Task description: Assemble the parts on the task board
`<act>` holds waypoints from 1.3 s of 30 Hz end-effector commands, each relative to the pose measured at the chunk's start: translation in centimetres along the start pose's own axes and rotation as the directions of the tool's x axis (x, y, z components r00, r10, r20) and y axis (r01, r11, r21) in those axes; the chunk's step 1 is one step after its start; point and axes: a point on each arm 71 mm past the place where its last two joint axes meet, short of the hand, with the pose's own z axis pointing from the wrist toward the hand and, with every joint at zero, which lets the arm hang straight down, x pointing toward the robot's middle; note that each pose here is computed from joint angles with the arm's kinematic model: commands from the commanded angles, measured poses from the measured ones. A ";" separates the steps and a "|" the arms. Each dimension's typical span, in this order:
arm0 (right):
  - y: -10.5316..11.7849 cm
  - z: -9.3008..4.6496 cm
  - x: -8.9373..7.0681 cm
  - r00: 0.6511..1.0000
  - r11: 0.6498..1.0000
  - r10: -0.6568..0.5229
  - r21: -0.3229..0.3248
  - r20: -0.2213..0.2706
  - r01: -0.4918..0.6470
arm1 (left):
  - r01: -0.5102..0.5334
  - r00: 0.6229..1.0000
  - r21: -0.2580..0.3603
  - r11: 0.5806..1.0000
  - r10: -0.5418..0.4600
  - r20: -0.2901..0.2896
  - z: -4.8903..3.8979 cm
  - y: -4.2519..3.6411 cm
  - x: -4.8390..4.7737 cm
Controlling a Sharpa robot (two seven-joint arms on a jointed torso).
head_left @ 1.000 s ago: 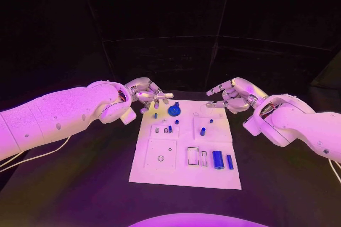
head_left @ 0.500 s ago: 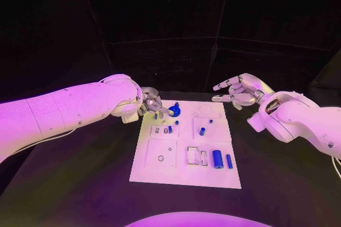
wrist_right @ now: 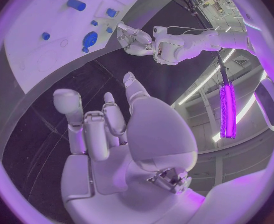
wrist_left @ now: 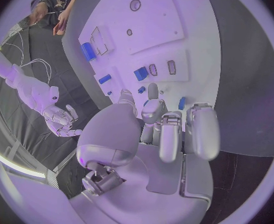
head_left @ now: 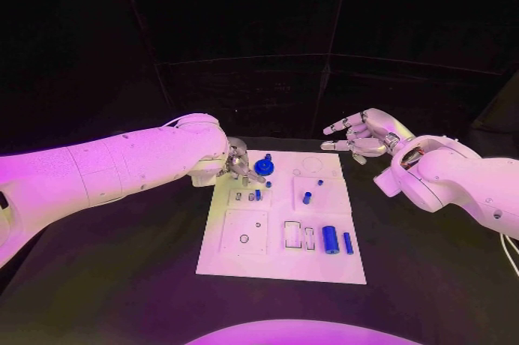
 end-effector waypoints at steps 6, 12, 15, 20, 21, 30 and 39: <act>0.1 0.2 0.0 1.000 1.000 0.004 0.010 0.008 -0.004 | -0.054 0.998 -0.033 0.998 0.053 -0.029 0.64 -0.57 0.26; 0.1 0.3 0.0 1.000 1.000 0.004 0.010 0.007 -0.004 | -0.062 0.998 -0.027 0.998 0.061 -0.034 0.84 -1.11 0.41; 0.1 0.4 0.1 1.000 1.000 0.004 0.009 0.005 -0.004 | -0.068 0.997 -0.025 0.997 0.067 -0.041 0.96 -1.40 0.50; 0.2 0.5 0.2 1.000 1.000 0.005 0.009 0.002 -0.005 | -0.076 0.996 -0.025 0.997 0.074 -0.051 1.22 -1.68 0.71; 0.2 0.5 0.2 1.000 1.000 0.005 0.009 0.002 -0.005 | -0.076 0.996 -0.026 0.997 0.075 -0.052 1.27 -1.71 0.75; 0.2 0.6 0.3 1.000 1.000 0.005 0.009 -0.001 -0.005 | -0.080 0.995 -0.027 0.996 0.078 -0.067 1.59 -1.95 0.97; 0.2 0.7 0.3 1.000 1.000 0.001 0.010 -0.005 -0.001 | -0.088 0.993 -0.030 0.996 0.085 -0.081 1.85 -2.10 1.10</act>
